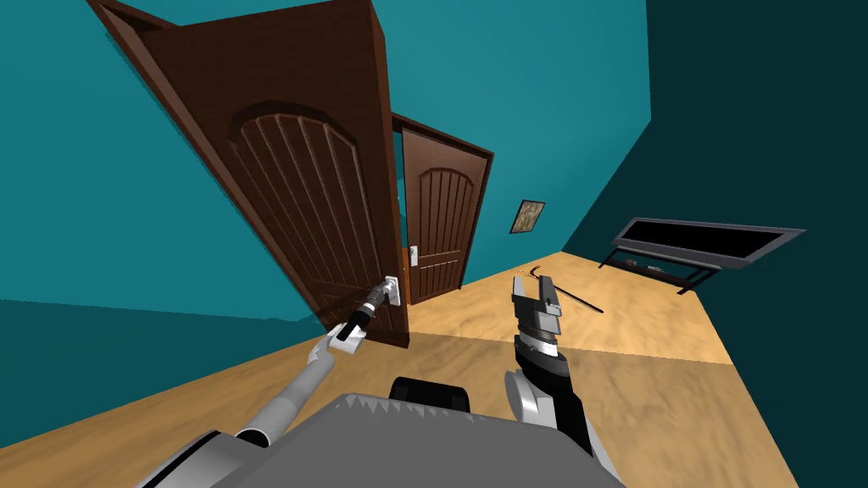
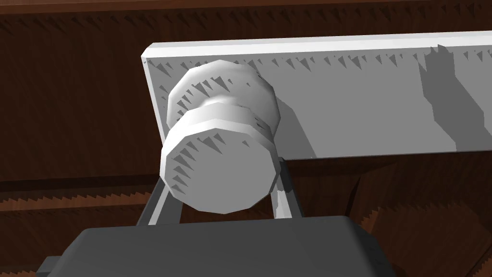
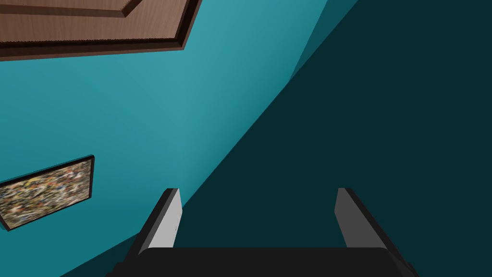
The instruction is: Pull the door open
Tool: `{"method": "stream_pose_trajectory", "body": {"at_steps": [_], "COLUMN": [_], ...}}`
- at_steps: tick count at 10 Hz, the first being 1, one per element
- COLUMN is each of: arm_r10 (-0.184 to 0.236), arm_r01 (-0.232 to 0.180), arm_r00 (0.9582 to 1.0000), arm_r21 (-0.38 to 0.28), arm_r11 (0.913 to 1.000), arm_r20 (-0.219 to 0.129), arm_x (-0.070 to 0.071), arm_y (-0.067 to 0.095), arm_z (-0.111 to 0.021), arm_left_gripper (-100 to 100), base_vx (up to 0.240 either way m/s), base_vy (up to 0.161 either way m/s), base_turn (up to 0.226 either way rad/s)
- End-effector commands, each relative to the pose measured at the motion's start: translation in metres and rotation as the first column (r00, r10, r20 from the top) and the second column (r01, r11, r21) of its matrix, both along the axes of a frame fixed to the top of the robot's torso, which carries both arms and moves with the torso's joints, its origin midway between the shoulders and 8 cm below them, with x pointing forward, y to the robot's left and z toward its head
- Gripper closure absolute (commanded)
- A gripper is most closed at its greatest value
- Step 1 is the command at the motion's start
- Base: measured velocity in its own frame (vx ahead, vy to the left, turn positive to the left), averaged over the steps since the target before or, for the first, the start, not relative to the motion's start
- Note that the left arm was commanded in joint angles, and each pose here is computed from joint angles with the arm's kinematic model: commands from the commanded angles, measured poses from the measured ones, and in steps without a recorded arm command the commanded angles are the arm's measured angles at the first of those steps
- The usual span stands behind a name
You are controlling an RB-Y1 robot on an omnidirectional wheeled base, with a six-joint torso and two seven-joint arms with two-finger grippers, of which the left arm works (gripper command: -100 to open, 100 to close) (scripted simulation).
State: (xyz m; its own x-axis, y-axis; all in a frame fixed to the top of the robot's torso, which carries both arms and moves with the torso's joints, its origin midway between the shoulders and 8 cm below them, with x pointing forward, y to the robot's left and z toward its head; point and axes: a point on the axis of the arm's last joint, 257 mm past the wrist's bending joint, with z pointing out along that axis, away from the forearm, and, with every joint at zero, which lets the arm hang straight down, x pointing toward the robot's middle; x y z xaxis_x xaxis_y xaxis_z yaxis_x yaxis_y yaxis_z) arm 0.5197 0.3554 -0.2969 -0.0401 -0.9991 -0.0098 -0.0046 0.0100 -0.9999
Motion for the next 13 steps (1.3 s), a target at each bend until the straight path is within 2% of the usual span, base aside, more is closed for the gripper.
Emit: {"method": "stream_pose_trajectory", "body": {"at_steps": [1,2,5,9,10,13], "arm_r10": [0.000,-0.028,-0.069,-0.138,-0.118,-0.165], "arm_r01": [0.000,0.028,0.069,0.139,0.118,0.165], "arm_r00": [1.0000,0.9996,0.9976,0.9904,0.9930,0.9862], "arm_r21": [0.000,-0.001,-0.001,-0.009,0.001,-0.002], "arm_r11": [1.0000,0.9996,0.9976,0.9903,0.9930,0.9862], "arm_r20": [0.000,-0.001,0.004,0.005,0.003,0.002], "arm_x": [0.000,-0.008,-0.018,-0.035,-0.030,-0.047], "arm_y": [0.000,-0.003,-0.008,-0.017,-0.009,-0.010], "arm_z": [0.000,-0.001,0.000,0.001,0.003,0.000], "arm_left_gripper": [100,100,100,100,100,100], "base_vx": [-0.089,-0.158,-0.196,-0.206,-0.090,-0.190], "base_vy": [0.055,0.059,0.102,0.126,0.055,0.094], "base_turn": [-0.021,-0.126,-0.103,-0.123,-0.015,-0.128]}}
